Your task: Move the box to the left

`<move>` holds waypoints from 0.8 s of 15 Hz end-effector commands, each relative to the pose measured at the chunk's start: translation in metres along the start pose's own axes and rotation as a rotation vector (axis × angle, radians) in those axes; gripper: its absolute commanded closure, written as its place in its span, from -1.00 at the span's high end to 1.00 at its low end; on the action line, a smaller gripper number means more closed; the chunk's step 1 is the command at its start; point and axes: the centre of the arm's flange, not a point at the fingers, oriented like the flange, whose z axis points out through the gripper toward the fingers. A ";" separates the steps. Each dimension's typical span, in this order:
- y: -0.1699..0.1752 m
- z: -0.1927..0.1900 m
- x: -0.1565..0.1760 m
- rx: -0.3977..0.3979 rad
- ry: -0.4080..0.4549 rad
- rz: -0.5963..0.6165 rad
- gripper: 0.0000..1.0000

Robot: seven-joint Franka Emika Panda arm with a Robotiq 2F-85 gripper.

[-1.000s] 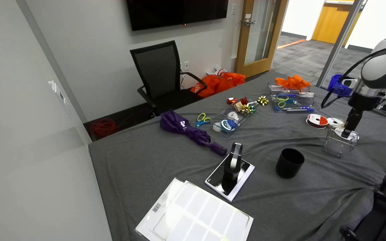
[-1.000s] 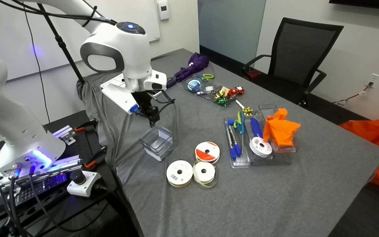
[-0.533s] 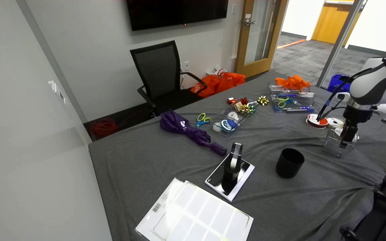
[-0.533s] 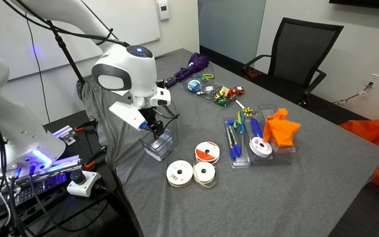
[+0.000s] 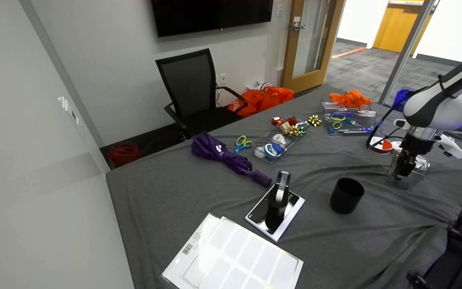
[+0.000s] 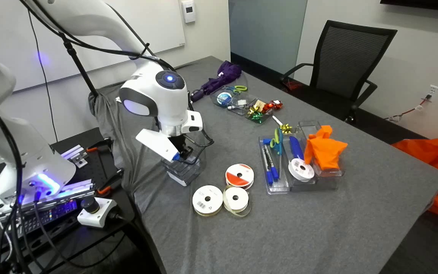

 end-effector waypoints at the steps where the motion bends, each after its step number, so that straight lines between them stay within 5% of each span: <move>1: 0.014 0.009 -0.001 0.018 0.014 -0.013 -0.54; 4: 0.002 0.006 -0.006 0.000 0.008 0.014 -0.92; 12: -0.058 -0.058 0.057 0.027 0.158 0.127 -0.97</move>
